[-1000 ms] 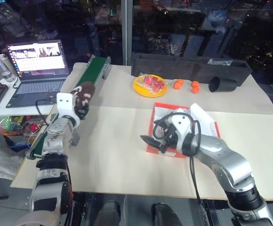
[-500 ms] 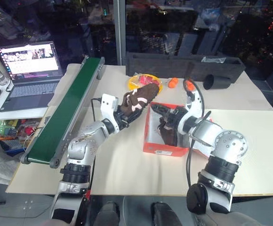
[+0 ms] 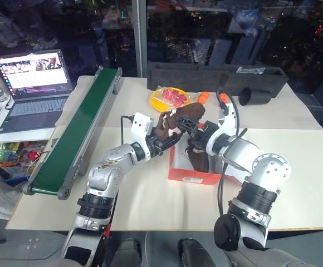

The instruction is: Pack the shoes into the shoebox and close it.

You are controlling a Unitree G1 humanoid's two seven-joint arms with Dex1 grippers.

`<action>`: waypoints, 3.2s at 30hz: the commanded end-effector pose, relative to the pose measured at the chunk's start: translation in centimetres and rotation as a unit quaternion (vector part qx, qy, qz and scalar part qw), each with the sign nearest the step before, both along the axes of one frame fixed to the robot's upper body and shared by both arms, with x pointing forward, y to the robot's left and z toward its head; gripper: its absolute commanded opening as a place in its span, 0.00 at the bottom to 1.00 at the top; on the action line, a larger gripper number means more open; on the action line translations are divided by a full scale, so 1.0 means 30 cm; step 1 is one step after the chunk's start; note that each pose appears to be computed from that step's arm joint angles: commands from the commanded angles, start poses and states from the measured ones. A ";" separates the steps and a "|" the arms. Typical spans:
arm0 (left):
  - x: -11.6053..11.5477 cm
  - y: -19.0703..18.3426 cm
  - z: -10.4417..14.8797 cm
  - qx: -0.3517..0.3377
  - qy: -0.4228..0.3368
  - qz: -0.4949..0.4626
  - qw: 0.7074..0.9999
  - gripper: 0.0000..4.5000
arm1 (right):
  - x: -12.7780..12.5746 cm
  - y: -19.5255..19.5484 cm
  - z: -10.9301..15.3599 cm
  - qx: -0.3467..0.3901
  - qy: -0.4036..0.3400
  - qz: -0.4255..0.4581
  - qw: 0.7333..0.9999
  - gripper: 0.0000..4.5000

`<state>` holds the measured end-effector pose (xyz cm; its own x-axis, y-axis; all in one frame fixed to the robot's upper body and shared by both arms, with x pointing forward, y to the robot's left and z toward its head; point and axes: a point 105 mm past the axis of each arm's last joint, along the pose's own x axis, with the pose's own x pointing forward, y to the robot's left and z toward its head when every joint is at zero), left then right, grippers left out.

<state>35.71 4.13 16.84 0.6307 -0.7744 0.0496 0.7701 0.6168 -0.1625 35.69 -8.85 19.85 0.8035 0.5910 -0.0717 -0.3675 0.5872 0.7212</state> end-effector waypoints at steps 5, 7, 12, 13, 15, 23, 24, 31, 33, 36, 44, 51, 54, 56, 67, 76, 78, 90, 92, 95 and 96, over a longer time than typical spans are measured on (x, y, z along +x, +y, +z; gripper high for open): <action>-0.008 -0.013 0.070 0.002 -0.053 -0.006 0.999 0.60 | 0.004 -0.015 0.059 0.006 -0.032 -0.018 0.999 0.39; -0.009 -0.015 0.066 0.005 -0.053 -0.006 0.999 0.60 | 0.005 -0.014 0.058 0.002 -0.033 -0.018 0.999 0.24; -0.005 -0.015 0.058 0.017 -0.058 -0.001 0.998 0.60 | 0.003 -0.010 0.059 0.001 -0.035 -0.012 0.999 0.18; -0.006 -0.017 0.056 0.021 -0.061 -0.002 0.998 0.60 | 0.004 -0.013 0.061 0.004 -0.035 -0.015 0.999 0.18; -0.008 -0.020 0.053 0.024 -0.062 -0.003 0.998 0.60 | 0.007 -0.017 0.065 0.009 -0.036 -0.020 0.999 0.18; -0.010 -0.026 0.052 0.029 -0.067 -0.007 0.997 0.60 | 0.017 -0.031 0.080 0.027 -0.038 -0.048 0.998 0.10; -0.009 -0.026 0.053 0.030 -0.068 -0.007 0.997 0.60 | 0.014 -0.026 0.082 0.027 -0.040 -0.045 0.998 0.10; -0.026 -0.027 0.046 0.050 -0.082 -0.021 0.995 0.80 | 0.019 -0.036 0.071 -0.007 -0.046 -0.058 0.997 0.10; -0.034 -0.025 0.026 0.086 -0.097 -0.027 0.991 0.93 | 0.027 -0.054 0.068 -0.012 -0.045 -0.073 0.996 0.10; -0.033 0.011 -0.011 0.115 -0.095 -0.030 0.988 0.98 | 0.061 -0.138 0.080 0.001 -0.038 -0.132 0.991 0.10; -0.063 0.084 -0.124 0.190 -0.090 -0.052 0.976 0.98 | 0.101 -0.262 0.043 -0.125 0.029 -0.130 0.983 0.10; -0.068 0.078 -0.142 0.194 -0.092 -0.061 0.975 0.98 | 0.087 -0.214 -0.035 -0.210 0.098 -0.041 0.972 0.10; -0.071 0.071 -0.148 0.192 -0.090 -0.059 0.975 0.98 | 0.081 -0.196 -0.060 -0.231 0.109 -0.020 0.966 0.10; -0.074 0.067 -0.151 0.191 -0.090 -0.058 0.976 0.98 | 0.076 -0.180 -0.076 -0.244 0.115 -0.003 0.963 0.10; -0.069 0.038 -0.165 0.170 -0.074 -0.056 0.981 0.98 | 0.086 -0.082 -0.302 -0.346 0.190 0.083 0.915 0.10; -0.071 -0.013 -0.165 0.163 -0.078 -0.081 0.980 1.00 | 0.131 -0.113 -0.403 -0.312 0.231 0.063 0.920 0.31; -0.072 -0.018 -0.164 0.163 -0.079 -0.084 0.980 1.00 | 0.148 -0.134 -0.381 -0.299 0.224 0.043 0.927 0.43; -0.072 -0.017 -0.166 0.170 -0.084 -0.102 0.977 1.00 | 0.061 -0.165 0.120 -0.238 0.013 -0.017 0.971 0.73; -0.069 -0.015 -0.165 0.173 -0.086 -0.103 0.976 1.00 | 0.022 -0.179 0.146 -0.224 -0.024 -0.031 0.974 0.67; -0.065 -0.011 -0.163 0.176 -0.088 -0.104 0.975 1.00 | -0.052 -0.246 0.111 -0.218 -0.039 -0.073 0.973 0.51; -0.064 -0.010 -0.163 0.177 -0.088 -0.104 0.975 1.00 | -0.082 -0.266 0.094 -0.221 -0.040 -0.079 0.971 0.44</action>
<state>33.75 4.17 10.64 0.4752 -0.8592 -0.1895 0.8793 0.4560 0.1376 34.73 -15.76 21.71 0.8664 0.4100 -0.2851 -0.2909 0.8784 0.3792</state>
